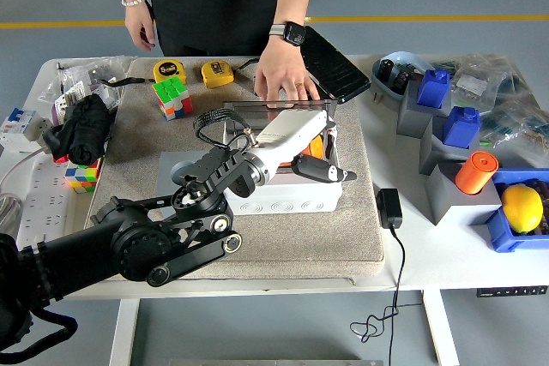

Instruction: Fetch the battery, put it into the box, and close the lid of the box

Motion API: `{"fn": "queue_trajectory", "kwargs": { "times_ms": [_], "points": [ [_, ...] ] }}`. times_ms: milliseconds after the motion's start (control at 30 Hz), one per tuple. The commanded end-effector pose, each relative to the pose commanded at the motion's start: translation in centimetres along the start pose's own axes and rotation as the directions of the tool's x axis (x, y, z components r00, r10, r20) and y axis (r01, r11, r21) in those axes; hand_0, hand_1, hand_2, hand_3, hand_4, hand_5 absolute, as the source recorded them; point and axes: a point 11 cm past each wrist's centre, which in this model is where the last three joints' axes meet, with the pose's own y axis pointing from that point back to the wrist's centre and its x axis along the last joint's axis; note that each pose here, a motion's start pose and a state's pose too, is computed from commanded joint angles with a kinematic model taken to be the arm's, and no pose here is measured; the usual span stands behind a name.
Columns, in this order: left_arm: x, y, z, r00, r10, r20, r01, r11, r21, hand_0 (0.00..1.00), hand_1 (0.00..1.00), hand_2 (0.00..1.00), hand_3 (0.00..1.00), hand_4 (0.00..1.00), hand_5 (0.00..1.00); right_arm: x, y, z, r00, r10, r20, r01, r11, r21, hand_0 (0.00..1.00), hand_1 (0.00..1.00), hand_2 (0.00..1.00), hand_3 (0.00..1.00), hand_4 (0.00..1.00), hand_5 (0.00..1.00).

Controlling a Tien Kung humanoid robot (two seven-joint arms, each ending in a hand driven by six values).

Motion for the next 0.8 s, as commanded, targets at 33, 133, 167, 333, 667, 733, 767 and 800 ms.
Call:
{"fn": "queue_trajectory", "kwargs": {
  "times_ms": [33, 133, 167, 333, 667, 733, 767, 800],
  "points": [
    [0.03, -0.04, -0.03, 1.0, 0.002, 0.0, -0.002, 1.0, 0.0, 0.129, 0.19, 0.225, 0.297, 0.998, 0.464, 0.01, 0.0, -0.02, 1.0, 0.0, -0.001, 0.0, 1.0, 0.0, 0.599, 0.583, 0.57, 0.517, 0.919, 0.449],
    [-0.06, -0.13, -0.14, 1.0, 0.002, 0.007, -0.002, 1.0, 0.001, 0.198, 0.34, 0.3, 0.316, 0.998, 0.474, 0.04, 0.0, -0.1, 1.0, 0.001, 0.0, -0.001, 1.0, 0.003, 0.599, 0.584, 0.57, 0.518, 0.919, 0.449],
    [-0.06, -0.14, -0.15, 1.0, 0.003, 0.008, -0.003, 1.0, 0.0, 0.198, 0.34, 0.3, 0.316, 0.998, 0.474, 0.05, 0.0, -0.12, 1.0, 0.001, 0.0, -0.001, 1.0, 0.004, 0.599, 0.584, 0.57, 0.518, 0.919, 0.449],
    [-0.22, -0.23, -0.3, 1.0, 0.005, 0.023, -0.005, 1.0, -0.007, 0.233, 0.39, 0.342, 0.342, 0.998, 0.491, 0.07, 0.01, -0.27, 1.0, 0.002, -0.001, -0.002, 1.0, 0.008, 0.599, 0.584, 0.569, 0.517, 0.917, 0.449],
    [-0.48, -0.15, -0.54, 0.999, -0.004, 0.046, 0.004, 1.0, -0.01, 0.254, 0.428, 0.342, 0.347, 0.998, 0.527, -0.15, 0.02, -0.49, 1.0, -0.003, -0.003, 0.003, 1.0, 0.016, 0.599, 0.584, 0.569, 0.516, 0.917, 0.446],
    [-0.49, -0.1, -0.55, 0.999, -0.004, 0.044, 0.004, 1.0, -0.011, 0.254, 0.428, 0.342, 0.347, 0.998, 0.527, -0.15, 0.03, -0.5, 1.0, -0.003, -0.004, 0.003, 1.0, 0.017, 0.599, 0.584, 0.569, 0.516, 0.917, 0.446],
    [-0.46, -0.07, -0.52, 0.999, -0.003, 0.042, 0.003, 1.0, -0.014, 0.254, 0.428, 0.342, 0.347, 0.998, 0.527, -0.14, 0.03, -0.49, 1.0, -0.002, -0.004, 0.002, 1.0, 0.017, 0.599, 0.584, 0.569, 0.516, 0.917, 0.446],
    [-0.36, -0.06, -0.49, 0.999, 0.0, 0.039, 0.001, 1.0, -0.015, 0.254, 0.428, 0.342, 0.347, 0.998, 0.527, -0.1, 0.03, -0.5, 1.0, -0.002, -0.005, 0.002, 1.0, 0.017, 0.599, 0.584, 0.569, 0.516, 0.917, 0.446]
  ]
}}
